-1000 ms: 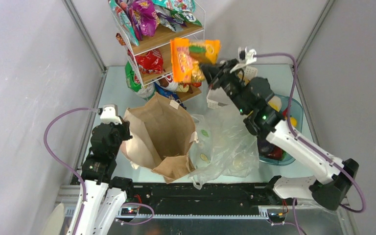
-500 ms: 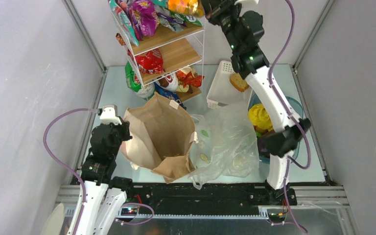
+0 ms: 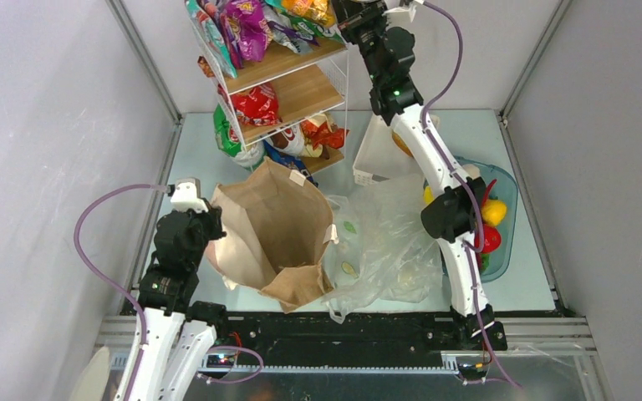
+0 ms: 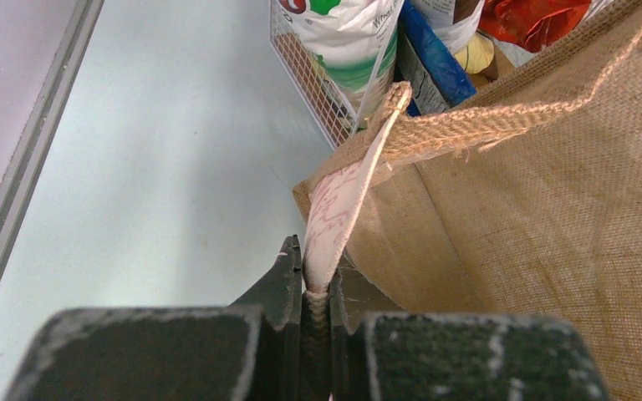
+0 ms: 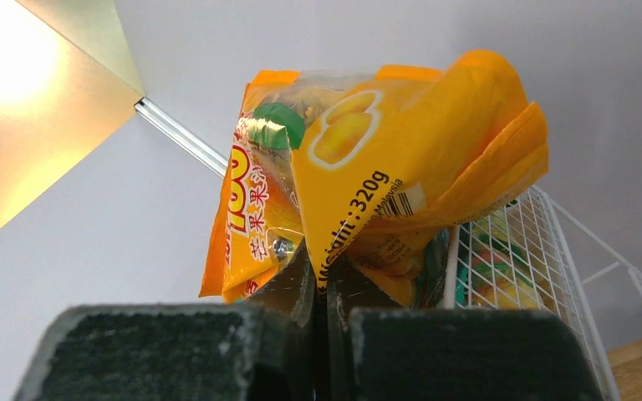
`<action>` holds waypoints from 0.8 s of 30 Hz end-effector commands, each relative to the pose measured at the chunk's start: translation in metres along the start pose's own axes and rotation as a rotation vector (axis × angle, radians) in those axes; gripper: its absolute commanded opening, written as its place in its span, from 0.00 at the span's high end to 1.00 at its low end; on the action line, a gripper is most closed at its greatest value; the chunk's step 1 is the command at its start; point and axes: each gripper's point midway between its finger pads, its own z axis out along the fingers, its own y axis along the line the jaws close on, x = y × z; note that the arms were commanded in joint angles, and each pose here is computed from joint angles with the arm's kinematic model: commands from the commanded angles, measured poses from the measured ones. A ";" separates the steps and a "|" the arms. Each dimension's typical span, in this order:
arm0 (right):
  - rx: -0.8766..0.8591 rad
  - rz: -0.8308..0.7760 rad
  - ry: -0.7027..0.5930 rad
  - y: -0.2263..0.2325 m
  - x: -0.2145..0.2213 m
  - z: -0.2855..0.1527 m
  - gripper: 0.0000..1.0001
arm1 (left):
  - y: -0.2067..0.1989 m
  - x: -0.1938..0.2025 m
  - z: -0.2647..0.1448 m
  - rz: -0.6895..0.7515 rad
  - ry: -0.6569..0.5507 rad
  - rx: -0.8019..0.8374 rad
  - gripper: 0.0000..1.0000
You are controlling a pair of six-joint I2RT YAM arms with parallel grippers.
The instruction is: Untie the knot of the grocery bags and take out the mixed food
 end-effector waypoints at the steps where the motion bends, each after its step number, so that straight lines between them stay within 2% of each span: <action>1: -0.132 -0.053 -0.084 0.066 -0.022 -0.004 1.00 | -0.007 -0.035 -0.005 -0.021 -0.095 0.025 1.00; 7: -0.023 -0.104 0.017 0.015 0.021 -0.001 1.00 | -0.008 -0.034 -0.004 -0.021 -0.090 0.032 1.00; 12: -0.020 -0.161 0.048 0.011 0.037 -0.004 1.00 | -0.008 -0.034 -0.005 -0.020 -0.091 0.031 1.00; 18: -0.172 -0.271 -0.019 0.088 0.009 -0.016 1.00 | -0.007 -0.034 -0.005 -0.018 -0.094 0.028 1.00; 24: -0.336 -0.327 -0.136 0.180 -0.049 -0.048 1.00 | -0.007 -0.035 -0.006 -0.018 -0.100 0.024 1.00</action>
